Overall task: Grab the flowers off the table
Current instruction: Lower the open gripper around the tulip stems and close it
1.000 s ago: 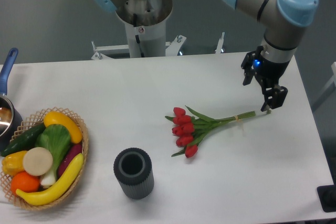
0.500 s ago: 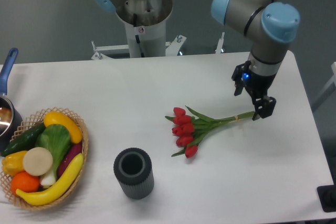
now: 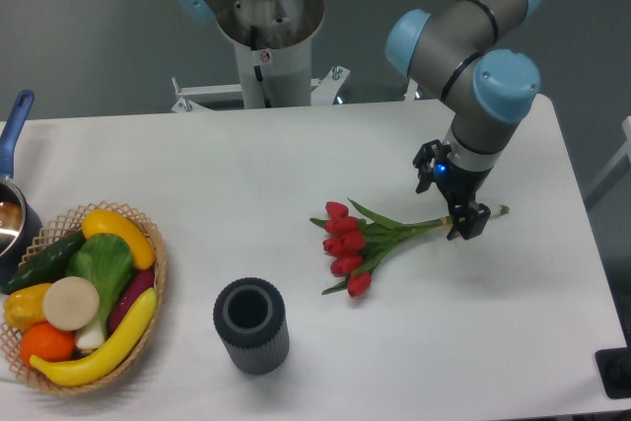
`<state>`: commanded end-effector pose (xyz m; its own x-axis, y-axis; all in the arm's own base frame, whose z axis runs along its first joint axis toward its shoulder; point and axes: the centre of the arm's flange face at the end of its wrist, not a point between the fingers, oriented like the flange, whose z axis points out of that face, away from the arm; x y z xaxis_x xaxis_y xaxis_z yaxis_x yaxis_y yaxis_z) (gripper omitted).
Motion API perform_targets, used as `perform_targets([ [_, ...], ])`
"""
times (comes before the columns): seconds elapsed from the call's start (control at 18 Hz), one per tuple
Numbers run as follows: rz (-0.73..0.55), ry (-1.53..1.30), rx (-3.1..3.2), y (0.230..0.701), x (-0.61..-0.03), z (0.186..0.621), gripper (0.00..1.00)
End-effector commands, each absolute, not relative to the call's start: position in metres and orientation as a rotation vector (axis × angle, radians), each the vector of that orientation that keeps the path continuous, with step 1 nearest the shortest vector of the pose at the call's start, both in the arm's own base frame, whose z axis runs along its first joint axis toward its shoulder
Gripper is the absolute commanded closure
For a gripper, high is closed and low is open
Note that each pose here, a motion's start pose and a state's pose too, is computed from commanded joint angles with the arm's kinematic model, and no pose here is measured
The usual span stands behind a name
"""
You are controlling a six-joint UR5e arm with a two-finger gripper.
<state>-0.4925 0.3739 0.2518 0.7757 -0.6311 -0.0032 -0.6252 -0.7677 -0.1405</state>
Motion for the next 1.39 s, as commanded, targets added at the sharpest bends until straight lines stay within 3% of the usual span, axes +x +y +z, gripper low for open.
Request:
perform_targets([
  [0.72,-0.159,1.009,-2.835,0.371,-0.484,0.21,0.0],
  [1.11,-0.106,0.967,-2.851,0.373,-0.489,0.196,0.0],
  [1.22,-0.109,0.965,-2.851,0.373,-0.489,0.195,0.06],
  [1.28,-0.109,0.962,-2.852,0.373,-0.488,0.195,0.23],
  [1.39,-0.107,0.96,-2.853,0.373,-0.488,0.196,0.37],
])
